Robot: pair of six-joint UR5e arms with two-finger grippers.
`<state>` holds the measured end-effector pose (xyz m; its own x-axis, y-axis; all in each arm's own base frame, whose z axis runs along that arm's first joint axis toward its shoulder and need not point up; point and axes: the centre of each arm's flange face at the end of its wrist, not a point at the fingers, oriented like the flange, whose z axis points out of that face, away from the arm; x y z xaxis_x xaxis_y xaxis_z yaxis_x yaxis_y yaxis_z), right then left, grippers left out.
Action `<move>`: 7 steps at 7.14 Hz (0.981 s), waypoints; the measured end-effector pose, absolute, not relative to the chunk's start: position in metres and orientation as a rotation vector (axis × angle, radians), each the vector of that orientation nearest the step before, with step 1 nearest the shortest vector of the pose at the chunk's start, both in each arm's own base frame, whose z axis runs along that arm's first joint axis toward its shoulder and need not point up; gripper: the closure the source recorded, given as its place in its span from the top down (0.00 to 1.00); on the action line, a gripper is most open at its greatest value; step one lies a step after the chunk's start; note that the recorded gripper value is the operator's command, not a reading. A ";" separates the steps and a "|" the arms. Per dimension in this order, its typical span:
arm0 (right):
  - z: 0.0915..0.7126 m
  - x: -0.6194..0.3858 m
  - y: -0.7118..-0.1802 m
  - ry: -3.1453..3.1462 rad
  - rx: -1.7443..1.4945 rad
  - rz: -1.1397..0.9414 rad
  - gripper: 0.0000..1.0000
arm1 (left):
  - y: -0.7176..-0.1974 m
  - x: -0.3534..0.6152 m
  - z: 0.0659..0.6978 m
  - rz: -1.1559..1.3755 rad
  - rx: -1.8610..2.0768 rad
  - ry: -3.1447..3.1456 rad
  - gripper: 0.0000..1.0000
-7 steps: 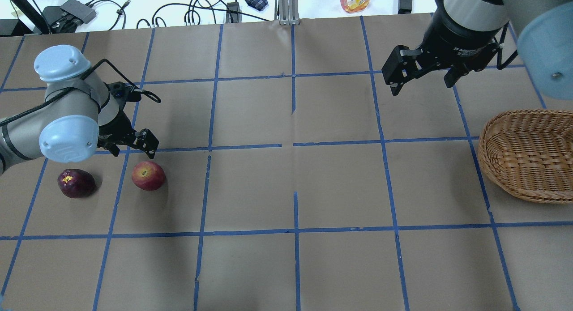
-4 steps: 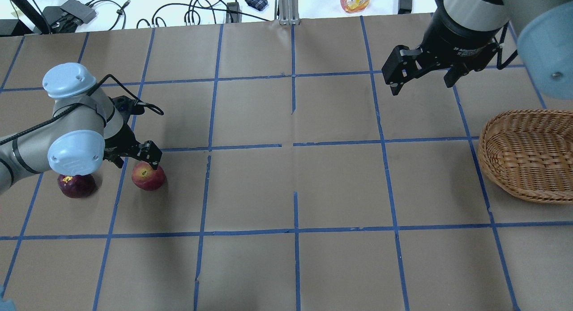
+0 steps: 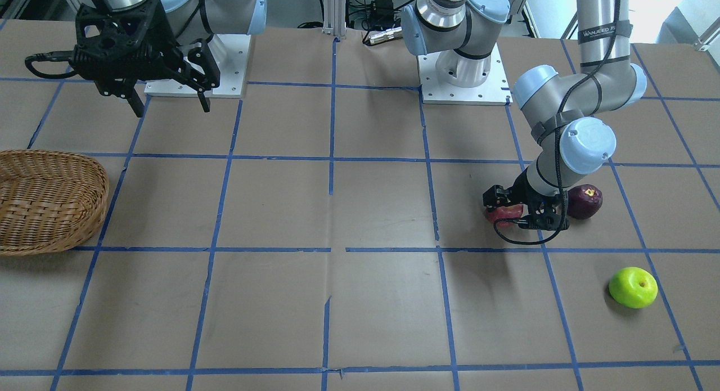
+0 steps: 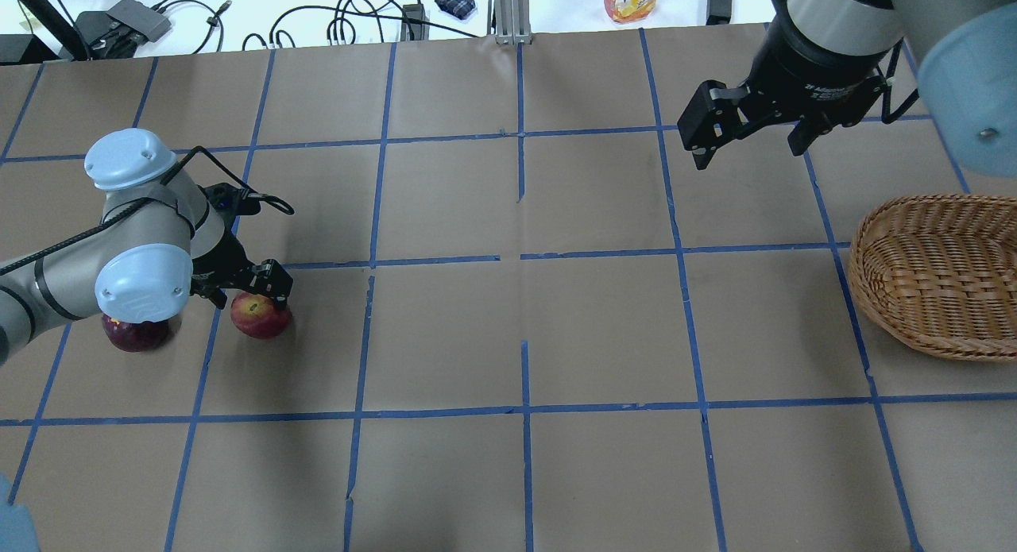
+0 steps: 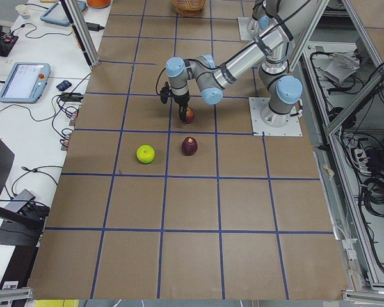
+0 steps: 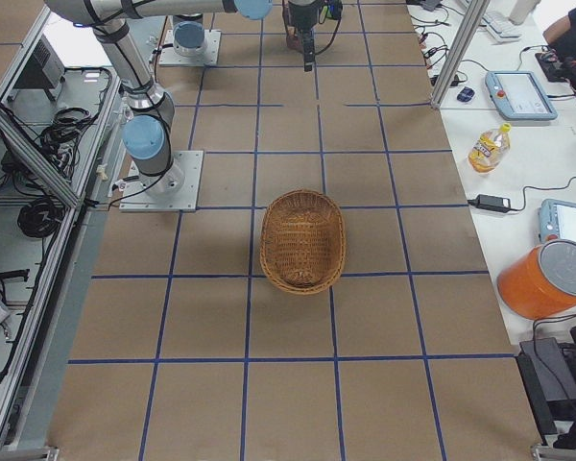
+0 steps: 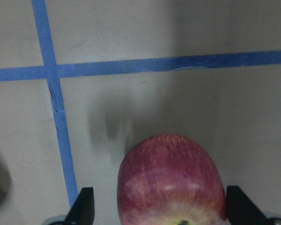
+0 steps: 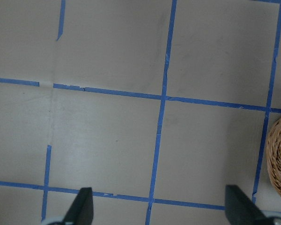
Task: Put all apples into basket
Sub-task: 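Carry the red apple with the left gripper to the table center and release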
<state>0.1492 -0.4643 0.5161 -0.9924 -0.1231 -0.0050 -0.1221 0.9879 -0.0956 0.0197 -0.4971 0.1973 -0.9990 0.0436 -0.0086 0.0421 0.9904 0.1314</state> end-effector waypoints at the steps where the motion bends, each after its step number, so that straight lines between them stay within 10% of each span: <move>1: 0.516 0.149 -0.464 3.122 -0.193 -0.148 1.00 | -0.498 0.020 0.196 0.199 0.068 3.130 0.59; 2: 0.516 0.149 -0.464 3.123 -0.193 -0.147 1.00 | -0.499 0.020 0.196 0.189 0.071 3.132 0.01; 7: 0.512 0.149 -0.456 3.121 -0.194 -0.150 1.00 | -0.500 -0.037 0.245 0.044 -0.010 3.241 0.00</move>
<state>0.1494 -0.4563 0.5122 -0.9922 -0.1242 -0.0047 -0.1232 0.9877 -0.0961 -0.0370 -0.5002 0.2447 -0.9950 -0.0075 0.0994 -0.0049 0.9996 0.0272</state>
